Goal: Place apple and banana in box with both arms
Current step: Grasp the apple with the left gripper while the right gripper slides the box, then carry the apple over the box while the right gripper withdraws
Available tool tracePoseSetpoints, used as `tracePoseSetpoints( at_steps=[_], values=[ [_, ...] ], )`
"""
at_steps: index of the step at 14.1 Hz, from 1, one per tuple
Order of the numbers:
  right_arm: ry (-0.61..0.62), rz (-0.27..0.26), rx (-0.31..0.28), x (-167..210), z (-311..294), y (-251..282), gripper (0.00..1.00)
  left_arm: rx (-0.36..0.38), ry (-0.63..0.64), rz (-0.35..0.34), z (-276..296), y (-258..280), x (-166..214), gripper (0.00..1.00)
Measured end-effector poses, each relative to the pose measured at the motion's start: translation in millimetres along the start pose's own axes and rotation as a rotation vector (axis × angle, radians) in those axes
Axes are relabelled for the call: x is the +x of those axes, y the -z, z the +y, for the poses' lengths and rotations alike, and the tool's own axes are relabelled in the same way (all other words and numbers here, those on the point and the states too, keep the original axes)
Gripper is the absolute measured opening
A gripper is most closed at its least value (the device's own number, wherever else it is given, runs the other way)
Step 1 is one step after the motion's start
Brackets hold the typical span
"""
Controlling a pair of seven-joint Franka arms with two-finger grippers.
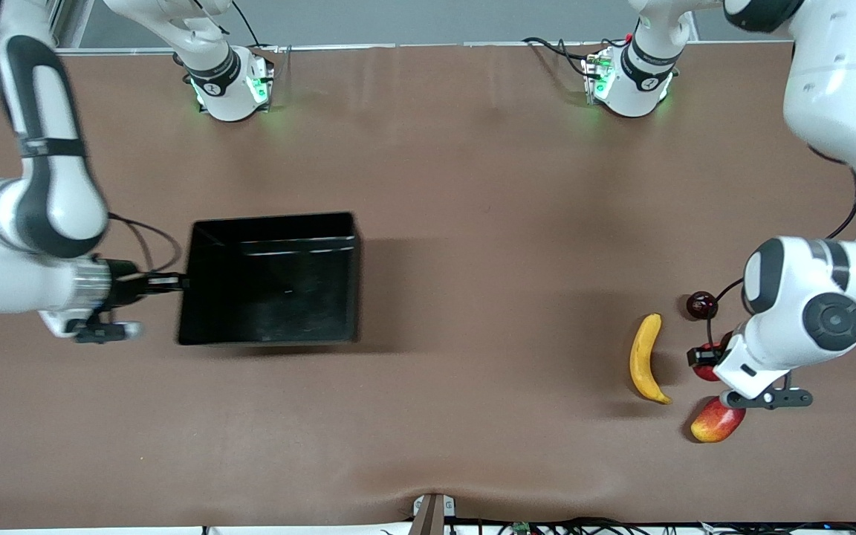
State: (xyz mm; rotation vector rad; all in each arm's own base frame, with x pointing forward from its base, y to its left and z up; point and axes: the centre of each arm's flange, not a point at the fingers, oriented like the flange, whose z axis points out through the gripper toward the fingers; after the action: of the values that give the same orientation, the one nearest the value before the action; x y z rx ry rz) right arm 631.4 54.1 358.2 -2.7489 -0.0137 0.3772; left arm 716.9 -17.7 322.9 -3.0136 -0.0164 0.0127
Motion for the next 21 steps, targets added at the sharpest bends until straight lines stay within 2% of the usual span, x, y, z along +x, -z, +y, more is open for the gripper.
tracePoseSetpoints(
  at_steps=[3, 6, 10, 15, 18, 19, 21],
  values=[
    [-0.037, 0.006, 0.011, 1.4, -59.0, -23.7, 0.06, 0.014, 0.024, -0.041, 10.4, 29.4, -18.2, 0.67],
    [-0.047, 0.01, 0.003, -2.4, -124.3, -57.7, 0.06, 0.012, 0.063, -0.063, 23.7, 32.9, -35.1, 0.67],
    [-0.062, 0.044, -0.019, -9.6, -202.5, -121.8, 0.06, -0.014, 0.12, -0.098, 53.5, 29.7, -54.1, 0.67],
    [-0.057, 0.122, -0.042, -27.4, -282.0, -215.1, 0.06, -0.025, 0.138, -0.094, 91.2, 45.5, -72.5, 0.67],
    [-0.061, 0.124, -0.05, -33.4, -315.5, -251.8, 0.06, -0.019, 0.147, -0.089, 122.5, 60.2, -98.0, 0.67],
    [-0.063, 0.13, -0.046, -31.8, -321.3, -253.0, 0.11, -0.02, 0.156, -0.089, 137.7, 64.0, -107.7, 0.67],
    [-0.066, 0.154, -0.041, -22.4, -321.3, -235.6, 0.3, -0.026, 0.183, -0.094, 177.8, 66.0, -129.3, 0.67]
  ],
)
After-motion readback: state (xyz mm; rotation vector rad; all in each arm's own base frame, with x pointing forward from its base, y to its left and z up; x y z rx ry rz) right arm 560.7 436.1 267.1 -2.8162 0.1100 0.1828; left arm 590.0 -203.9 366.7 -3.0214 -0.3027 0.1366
